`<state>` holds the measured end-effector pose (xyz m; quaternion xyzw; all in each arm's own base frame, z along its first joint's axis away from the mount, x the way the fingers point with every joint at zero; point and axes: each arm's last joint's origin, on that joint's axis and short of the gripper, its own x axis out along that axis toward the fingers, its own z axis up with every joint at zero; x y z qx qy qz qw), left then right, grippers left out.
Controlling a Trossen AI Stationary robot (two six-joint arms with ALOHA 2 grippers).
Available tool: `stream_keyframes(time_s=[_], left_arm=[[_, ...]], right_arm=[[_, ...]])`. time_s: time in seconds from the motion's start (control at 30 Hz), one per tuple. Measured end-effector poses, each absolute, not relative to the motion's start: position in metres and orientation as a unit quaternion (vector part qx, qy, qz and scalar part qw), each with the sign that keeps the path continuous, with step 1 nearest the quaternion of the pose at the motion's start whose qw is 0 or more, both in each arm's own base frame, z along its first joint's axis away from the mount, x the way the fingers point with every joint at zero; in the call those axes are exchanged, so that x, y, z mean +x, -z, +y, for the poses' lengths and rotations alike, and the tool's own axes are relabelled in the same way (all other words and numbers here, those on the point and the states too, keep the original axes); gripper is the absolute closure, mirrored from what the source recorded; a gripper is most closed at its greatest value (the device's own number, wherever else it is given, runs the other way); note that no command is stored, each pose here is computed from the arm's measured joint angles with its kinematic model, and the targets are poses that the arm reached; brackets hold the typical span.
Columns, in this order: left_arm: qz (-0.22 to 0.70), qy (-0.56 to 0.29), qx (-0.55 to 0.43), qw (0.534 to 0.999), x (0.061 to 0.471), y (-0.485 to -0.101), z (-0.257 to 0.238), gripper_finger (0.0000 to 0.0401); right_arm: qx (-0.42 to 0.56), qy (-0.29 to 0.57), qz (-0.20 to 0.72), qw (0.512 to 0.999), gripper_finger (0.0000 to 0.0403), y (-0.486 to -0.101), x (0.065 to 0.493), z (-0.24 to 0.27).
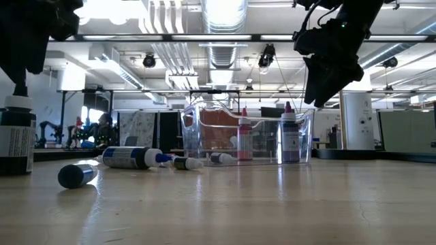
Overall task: Pick & Place food coloring
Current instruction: Put the large black food coloring bottle into the transparent container
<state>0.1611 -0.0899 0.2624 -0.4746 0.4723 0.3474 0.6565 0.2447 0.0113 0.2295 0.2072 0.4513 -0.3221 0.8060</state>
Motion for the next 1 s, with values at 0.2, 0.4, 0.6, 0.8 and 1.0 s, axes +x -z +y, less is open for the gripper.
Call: stream_keyframes(time_s=[0.2, 0.4, 0.6, 0.8, 1.0], left_arm=[[0.511, -0.303, -0.395, 0.7, 0.157, -0.273, -0.087, 0.0272], [0.508, -0.298, -0.385, 0.711, 0.16, -0.272, -0.086, 0.0272], [0.498, -0.268, -0.391, 0.726, 0.165, -0.275, -0.089, 0.0272], [0.498, -0.257, -0.381, 0.735, 0.166, -0.275, -0.089, 0.0264], [0.513, -0.252, -0.373, 0.731, 0.165, -0.274, -0.089, 0.0222]], right_arm=[[0.208, 0.322, 0.45, 0.807, 0.02, -0.23, 0.245, 0.011], [0.208, 0.323, 0.446, 0.808, 0.02, -0.23, 0.246, 0.011], [0.209, 0.322, 0.445, 0.809, 0.02, -0.23, 0.246, 0.011], [0.212, 0.324, 0.443, 0.809, 0.02, -0.23, 0.246, 0.011], [0.217, 0.326, 0.44, 0.808, 0.02, -0.23, 0.246, 0.011]])
